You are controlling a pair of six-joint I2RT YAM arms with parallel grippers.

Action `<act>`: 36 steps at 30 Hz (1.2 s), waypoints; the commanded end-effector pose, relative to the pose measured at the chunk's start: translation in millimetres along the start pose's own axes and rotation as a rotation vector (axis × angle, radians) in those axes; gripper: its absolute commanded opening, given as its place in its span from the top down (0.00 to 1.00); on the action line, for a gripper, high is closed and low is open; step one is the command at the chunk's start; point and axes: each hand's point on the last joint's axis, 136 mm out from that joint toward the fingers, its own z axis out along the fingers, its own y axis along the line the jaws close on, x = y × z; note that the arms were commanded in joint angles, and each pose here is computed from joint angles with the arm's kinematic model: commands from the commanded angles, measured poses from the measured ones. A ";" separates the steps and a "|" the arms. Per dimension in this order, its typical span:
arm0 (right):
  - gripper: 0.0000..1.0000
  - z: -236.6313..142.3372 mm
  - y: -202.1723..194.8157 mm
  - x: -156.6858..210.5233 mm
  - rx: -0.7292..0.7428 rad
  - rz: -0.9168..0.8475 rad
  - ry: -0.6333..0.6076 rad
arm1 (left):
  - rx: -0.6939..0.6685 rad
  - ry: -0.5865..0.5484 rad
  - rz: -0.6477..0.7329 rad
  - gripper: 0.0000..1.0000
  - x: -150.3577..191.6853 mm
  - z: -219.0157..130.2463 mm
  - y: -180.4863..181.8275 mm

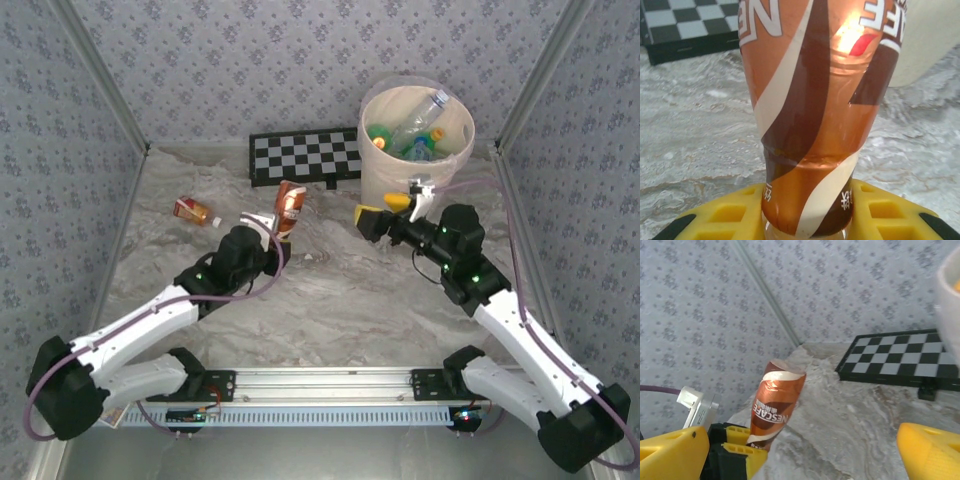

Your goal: Put the plastic bottles in the bin

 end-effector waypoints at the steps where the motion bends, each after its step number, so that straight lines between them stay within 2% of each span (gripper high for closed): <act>1: 0.05 10.6 27.5 1.8 -0.091 0.031 0.082 | 0.044 -0.084 0.077 0.65 -13.1 -16.9 -16.7; 7: 0.08 42.1 55.0 18.4 -0.127 0.014 0.210 | 0.119 -0.121 0.139 0.65 -11.6 -38.4 -40.2; 16: 0.12 77.5 74.1 51.5 -0.153 0.014 0.354 | 0.157 -0.143 0.179 0.65 -7.6 -53.8 -50.7; 17: 0.13 80.4 80.8 42.5 -0.165 0.010 0.340 | 0.156 -0.146 0.179 0.65 -7.2 -54.4 -50.1; 22: 0.27 88.6 85.7 52.1 -0.192 0.029 0.385 | 0.161 -0.156 0.179 0.65 -7.6 -56.4 -50.0; 28: 0.38 90.2 91.9 52.9 -0.217 0.037 0.395 | 0.159 -0.147 0.186 0.64 -5.0 -53.6 -50.2; 32: 0.39 85.8 92.6 43.9 -0.209 0.025 0.366 | 0.151 -0.149 0.179 0.54 -4.8 -53.5 -48.4; 36: 0.39 78.8 90.7 31.8 -0.184 -0.001 0.327 | 0.131 -0.162 0.165 0.26 -6.7 -55.0 -43.9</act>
